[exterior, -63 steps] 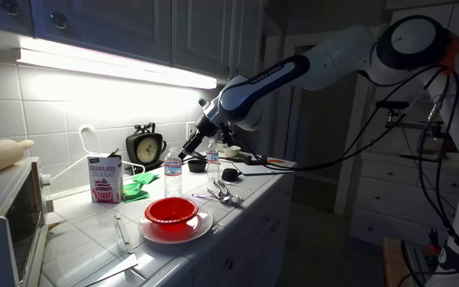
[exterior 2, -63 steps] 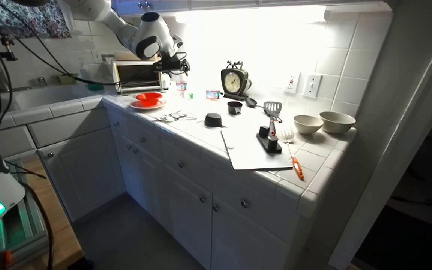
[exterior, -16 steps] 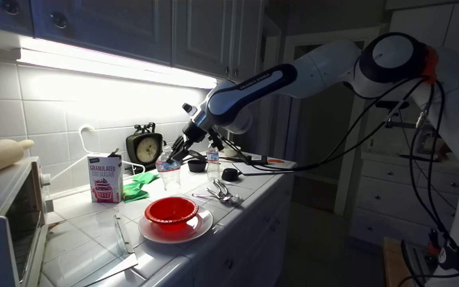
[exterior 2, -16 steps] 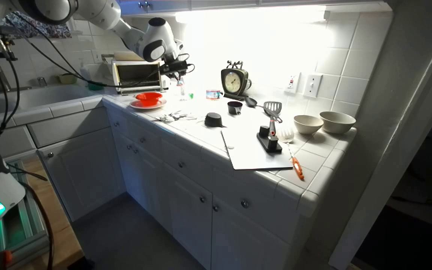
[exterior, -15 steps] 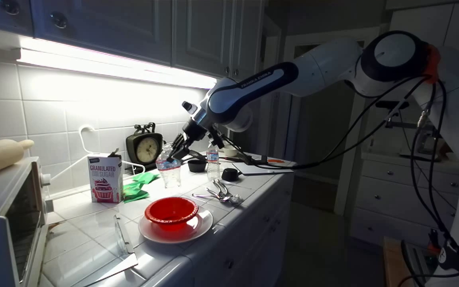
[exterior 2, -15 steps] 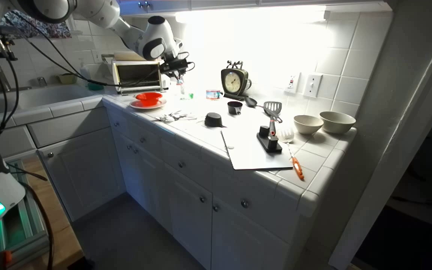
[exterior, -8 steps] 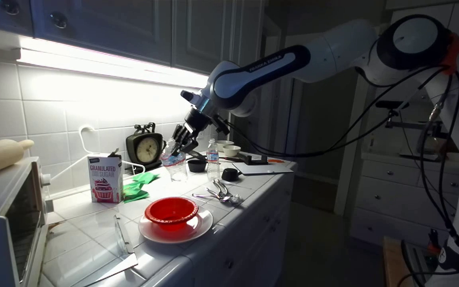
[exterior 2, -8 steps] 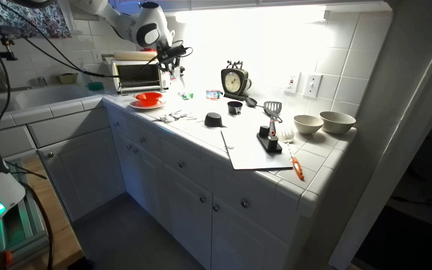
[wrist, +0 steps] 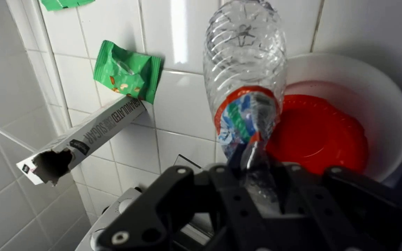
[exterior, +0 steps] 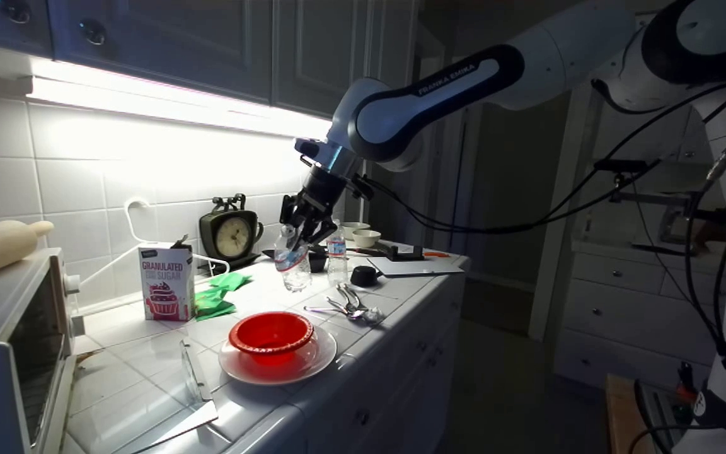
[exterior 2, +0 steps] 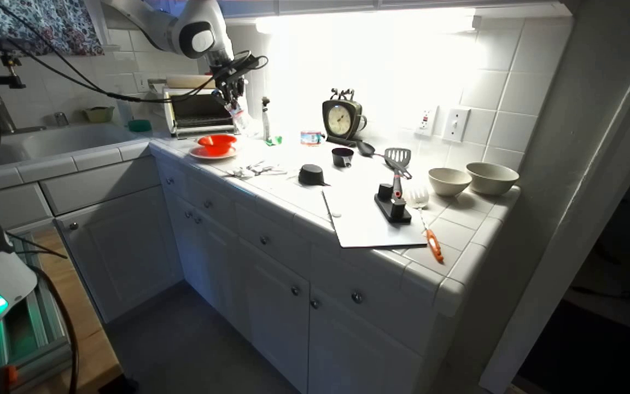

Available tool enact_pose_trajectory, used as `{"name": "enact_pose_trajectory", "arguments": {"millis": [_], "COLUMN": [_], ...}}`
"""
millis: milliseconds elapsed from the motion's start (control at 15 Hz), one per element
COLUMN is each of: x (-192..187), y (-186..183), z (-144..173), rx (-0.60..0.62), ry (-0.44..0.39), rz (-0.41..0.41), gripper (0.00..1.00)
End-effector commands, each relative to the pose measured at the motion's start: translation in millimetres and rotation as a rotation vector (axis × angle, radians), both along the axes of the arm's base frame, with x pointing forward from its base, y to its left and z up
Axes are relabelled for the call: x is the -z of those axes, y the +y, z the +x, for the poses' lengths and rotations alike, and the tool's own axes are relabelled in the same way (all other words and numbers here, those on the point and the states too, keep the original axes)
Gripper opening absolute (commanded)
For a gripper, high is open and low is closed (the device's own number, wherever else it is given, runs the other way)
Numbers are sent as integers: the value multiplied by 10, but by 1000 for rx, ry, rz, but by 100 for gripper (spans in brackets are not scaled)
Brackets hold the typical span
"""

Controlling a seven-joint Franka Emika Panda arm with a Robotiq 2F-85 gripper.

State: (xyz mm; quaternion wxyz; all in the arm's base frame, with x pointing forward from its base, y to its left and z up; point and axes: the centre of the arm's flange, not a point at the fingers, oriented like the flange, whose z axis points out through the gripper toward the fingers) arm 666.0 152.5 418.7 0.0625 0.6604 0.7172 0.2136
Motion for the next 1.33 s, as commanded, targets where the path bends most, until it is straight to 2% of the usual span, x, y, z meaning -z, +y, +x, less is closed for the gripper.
{"name": "enact_pose_trajectory", "arguments": {"millis": [0, 67, 467, 533, 1267], "x": [-14, 33, 39, 49, 97], "y": [77, 76, 113, 118, 792], "z": [-312, -106, -182, -217, -446], "rx": [-144, -75, -122, -145, -460], "ry": [-23, -4, -10, -21, -205], "rz": [-127, -54, -91, -109, -611], "gripper": [2, 10, 10, 2, 2]}}
